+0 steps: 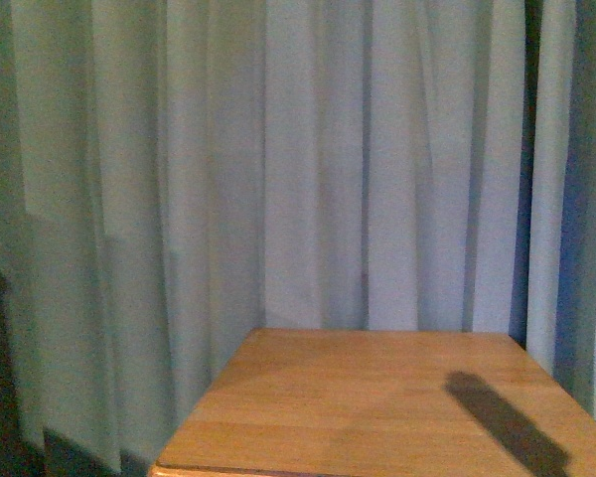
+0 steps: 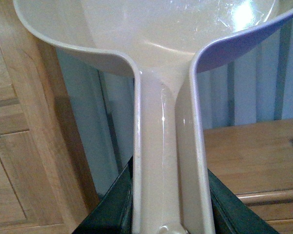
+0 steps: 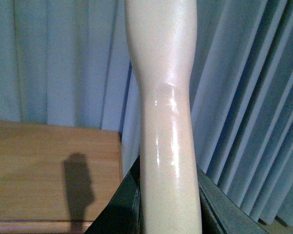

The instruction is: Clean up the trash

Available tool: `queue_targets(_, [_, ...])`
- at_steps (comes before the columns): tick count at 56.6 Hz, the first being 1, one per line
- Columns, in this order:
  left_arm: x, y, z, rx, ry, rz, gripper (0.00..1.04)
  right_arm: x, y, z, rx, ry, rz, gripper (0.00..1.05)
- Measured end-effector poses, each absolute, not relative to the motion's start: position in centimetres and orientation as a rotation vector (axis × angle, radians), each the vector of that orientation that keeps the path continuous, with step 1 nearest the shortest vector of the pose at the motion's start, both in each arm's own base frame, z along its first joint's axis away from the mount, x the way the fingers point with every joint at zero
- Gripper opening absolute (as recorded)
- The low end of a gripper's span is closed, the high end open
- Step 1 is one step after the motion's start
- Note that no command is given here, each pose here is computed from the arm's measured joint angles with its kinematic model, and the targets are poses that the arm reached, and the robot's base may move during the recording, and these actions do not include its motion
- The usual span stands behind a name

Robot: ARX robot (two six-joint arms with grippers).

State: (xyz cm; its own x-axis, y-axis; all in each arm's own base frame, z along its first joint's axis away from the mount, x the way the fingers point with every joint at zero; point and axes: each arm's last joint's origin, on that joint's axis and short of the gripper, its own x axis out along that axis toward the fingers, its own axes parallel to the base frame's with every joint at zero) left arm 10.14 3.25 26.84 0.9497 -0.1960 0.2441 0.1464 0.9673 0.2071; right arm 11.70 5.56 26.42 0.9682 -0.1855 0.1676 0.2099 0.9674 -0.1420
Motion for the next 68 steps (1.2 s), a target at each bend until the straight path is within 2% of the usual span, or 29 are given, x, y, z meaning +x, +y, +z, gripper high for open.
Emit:
queue_targets(12, [10.14, 3.25, 26.84, 0.188, -0.266, -0.176, 0.27, 10.87, 5.25, 25.56, -0.158, -0.222, -0.270, 0.20])
queue_targets(18, [10.14, 3.25, 26.84, 0.188, -0.266, -0.175, 0.27, 10.81, 4.92, 25.44, -0.159, -0.211, -0.307, 0.20])
queue_targets(68, [10.13, 3.26, 26.77, 0.187, -0.264, -0.176, 0.27, 10.79, 4.83, 25.40, -0.159, -0.208, -0.315, 0.20])
